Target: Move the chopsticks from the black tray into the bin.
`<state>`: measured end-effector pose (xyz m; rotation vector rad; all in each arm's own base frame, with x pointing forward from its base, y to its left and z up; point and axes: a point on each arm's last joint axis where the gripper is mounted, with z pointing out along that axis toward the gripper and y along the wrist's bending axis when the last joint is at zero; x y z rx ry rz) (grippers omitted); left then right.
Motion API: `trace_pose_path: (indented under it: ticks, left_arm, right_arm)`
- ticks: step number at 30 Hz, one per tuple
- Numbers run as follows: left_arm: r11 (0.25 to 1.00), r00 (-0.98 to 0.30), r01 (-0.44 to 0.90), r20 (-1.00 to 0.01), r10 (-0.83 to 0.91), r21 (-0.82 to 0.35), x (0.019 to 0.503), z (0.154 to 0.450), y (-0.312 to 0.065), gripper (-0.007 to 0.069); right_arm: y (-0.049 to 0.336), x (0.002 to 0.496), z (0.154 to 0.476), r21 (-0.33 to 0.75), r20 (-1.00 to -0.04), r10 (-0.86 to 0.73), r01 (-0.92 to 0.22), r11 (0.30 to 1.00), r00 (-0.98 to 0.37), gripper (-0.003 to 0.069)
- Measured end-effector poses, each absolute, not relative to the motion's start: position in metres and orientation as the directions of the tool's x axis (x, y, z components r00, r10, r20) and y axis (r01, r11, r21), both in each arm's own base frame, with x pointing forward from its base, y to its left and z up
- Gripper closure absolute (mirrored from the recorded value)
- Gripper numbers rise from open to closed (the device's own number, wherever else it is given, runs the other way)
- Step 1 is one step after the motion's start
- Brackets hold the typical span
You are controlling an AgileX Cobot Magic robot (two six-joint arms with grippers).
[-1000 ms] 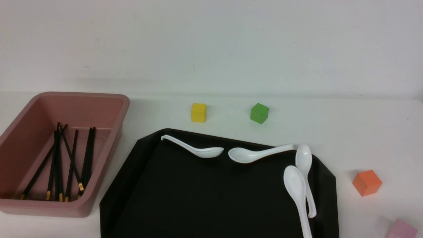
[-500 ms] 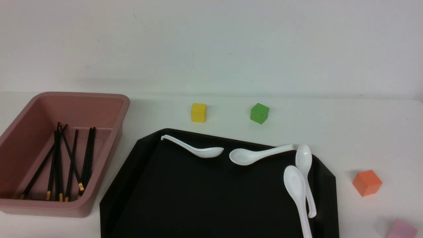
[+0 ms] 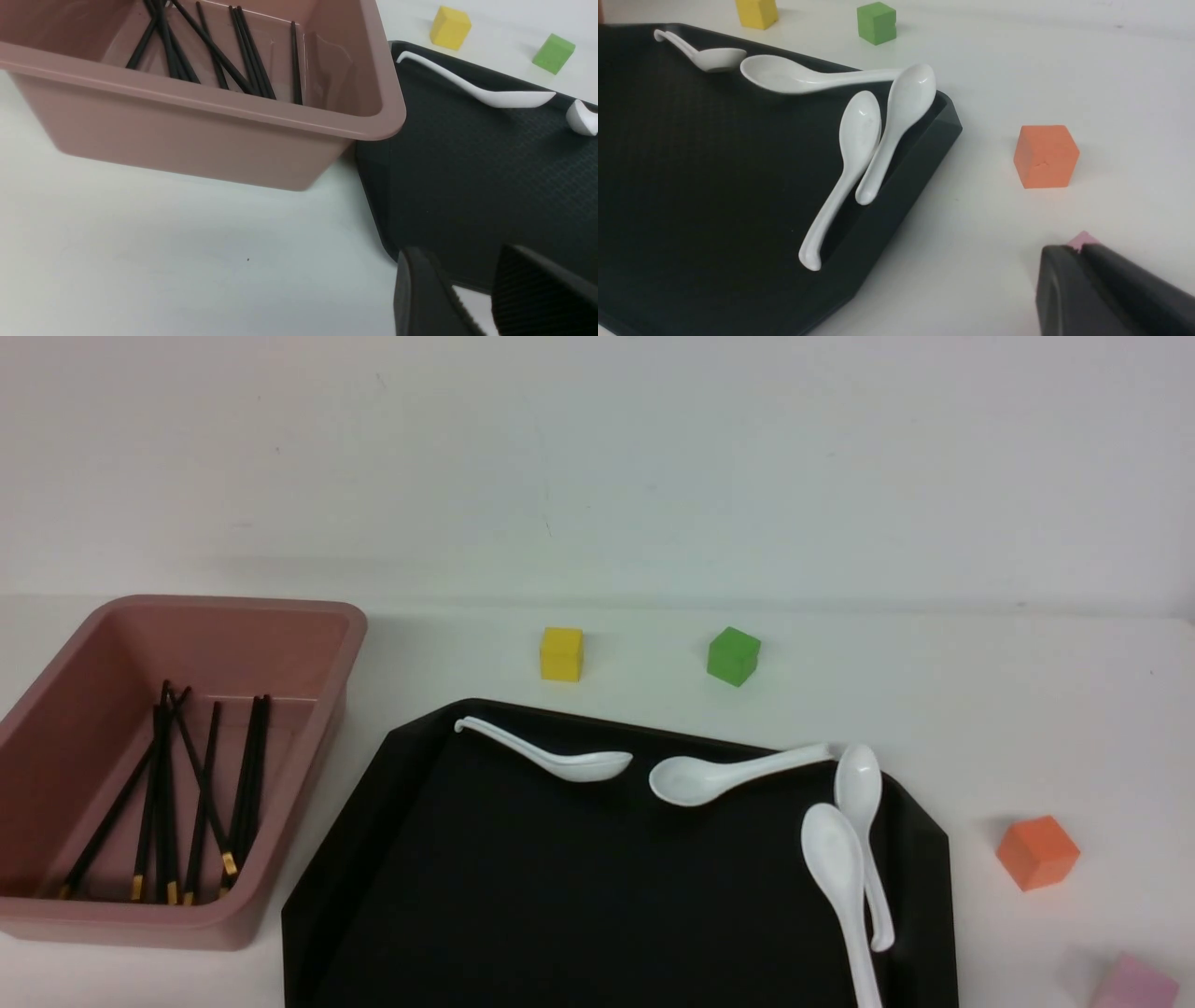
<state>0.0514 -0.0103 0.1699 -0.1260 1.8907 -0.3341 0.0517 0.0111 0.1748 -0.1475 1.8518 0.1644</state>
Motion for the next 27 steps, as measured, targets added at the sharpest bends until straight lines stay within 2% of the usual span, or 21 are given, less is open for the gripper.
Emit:
trace_pose_path:
  ticks: [27]
  left_arm:
    - [0.954, -0.34, 0.076, -0.907, -0.25, -0.291, 0.0514, 0.1699, -0.0103, 0.0387]
  right_arm:
    - [0.0111, 0.0516, 0.1748, 0.037, -0.959, -0.017, -0.186, 0.982, -0.284, 0.0562]
